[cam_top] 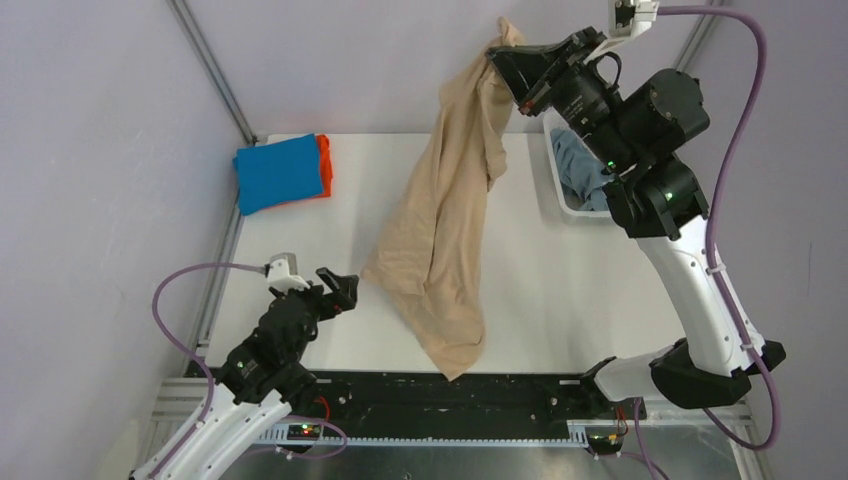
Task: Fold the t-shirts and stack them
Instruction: Move the tshirt to the center of the board
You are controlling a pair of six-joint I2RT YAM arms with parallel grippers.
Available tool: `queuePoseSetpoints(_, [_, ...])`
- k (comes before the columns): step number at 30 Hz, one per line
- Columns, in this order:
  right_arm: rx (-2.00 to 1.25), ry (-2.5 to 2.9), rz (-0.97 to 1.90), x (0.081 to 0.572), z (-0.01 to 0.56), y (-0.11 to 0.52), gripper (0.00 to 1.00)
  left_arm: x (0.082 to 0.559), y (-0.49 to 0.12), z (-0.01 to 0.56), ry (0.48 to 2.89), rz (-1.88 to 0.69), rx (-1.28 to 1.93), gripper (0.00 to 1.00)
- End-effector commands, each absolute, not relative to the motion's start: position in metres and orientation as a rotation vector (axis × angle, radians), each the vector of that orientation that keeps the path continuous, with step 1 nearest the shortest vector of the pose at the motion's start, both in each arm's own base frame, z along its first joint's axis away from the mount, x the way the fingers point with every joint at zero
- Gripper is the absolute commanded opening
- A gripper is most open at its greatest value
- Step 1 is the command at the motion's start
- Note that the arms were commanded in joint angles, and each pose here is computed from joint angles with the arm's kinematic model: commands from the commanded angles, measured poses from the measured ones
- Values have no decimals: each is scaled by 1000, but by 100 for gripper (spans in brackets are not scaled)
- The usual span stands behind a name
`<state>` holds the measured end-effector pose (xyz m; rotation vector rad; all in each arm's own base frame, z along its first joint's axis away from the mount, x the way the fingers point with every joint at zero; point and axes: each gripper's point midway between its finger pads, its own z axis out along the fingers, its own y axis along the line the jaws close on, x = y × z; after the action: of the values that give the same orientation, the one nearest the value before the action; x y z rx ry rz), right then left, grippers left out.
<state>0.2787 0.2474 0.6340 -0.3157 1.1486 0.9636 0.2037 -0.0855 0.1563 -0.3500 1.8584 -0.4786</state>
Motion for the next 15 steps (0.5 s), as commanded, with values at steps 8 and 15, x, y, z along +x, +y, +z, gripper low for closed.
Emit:
queuePoseSetpoints(8, [456,1761,431,331,349,73,0,206,-94,154,1911,-493,-361,98])
queuePoseSetpoints(15, [789,2013,124,281,161,-1,3,199,-133,122,2125,-585,-254,98])
